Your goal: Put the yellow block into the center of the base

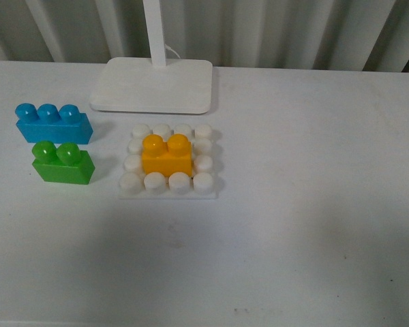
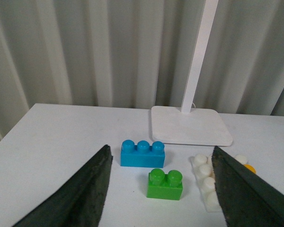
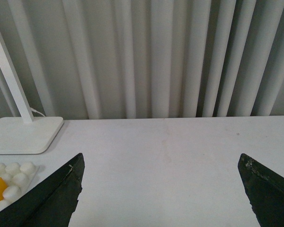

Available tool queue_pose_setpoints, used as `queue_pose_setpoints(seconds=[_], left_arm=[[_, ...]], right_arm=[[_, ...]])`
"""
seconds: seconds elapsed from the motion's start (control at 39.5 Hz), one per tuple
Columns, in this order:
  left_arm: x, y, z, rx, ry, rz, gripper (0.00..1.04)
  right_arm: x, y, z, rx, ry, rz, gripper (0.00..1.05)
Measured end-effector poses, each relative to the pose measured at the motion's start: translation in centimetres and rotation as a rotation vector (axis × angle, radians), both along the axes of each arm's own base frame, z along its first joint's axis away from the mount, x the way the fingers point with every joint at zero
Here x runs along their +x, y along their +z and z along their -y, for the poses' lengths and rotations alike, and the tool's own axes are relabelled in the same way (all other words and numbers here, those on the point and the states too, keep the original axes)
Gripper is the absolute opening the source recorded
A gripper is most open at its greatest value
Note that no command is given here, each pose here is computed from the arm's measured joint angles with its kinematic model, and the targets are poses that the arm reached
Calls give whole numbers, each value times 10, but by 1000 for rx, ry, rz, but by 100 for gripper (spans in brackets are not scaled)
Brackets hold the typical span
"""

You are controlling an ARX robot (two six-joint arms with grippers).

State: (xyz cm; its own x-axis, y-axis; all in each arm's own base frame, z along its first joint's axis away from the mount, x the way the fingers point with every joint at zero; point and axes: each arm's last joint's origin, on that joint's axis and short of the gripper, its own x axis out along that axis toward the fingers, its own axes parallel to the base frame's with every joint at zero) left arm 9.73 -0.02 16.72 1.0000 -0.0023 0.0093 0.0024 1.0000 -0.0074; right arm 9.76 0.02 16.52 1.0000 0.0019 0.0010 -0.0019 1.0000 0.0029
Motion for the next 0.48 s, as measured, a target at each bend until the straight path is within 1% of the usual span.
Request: queue_pose_setpoints(seconds=[0.03,0.1,0.15,0.18,0.23,0.48], left_arm=[[0,0,0,0,0,0,76],[0,0,0,0,0,0,86],[0,0,0,0,0,0,97],[0,0,0,2,0,0,100],[0,0,0,3,0,0,98],[0,0,0,3,0,0,98]], right_arm=[[0,0,0,0,0,0,95],[0,0,0,0,0,0,95],[0,0,0,0,0,0,95],[0,0,0,0,0,0,95],[0,0,0,0,0,0,95],[0,0,0,0,0,0,95]])
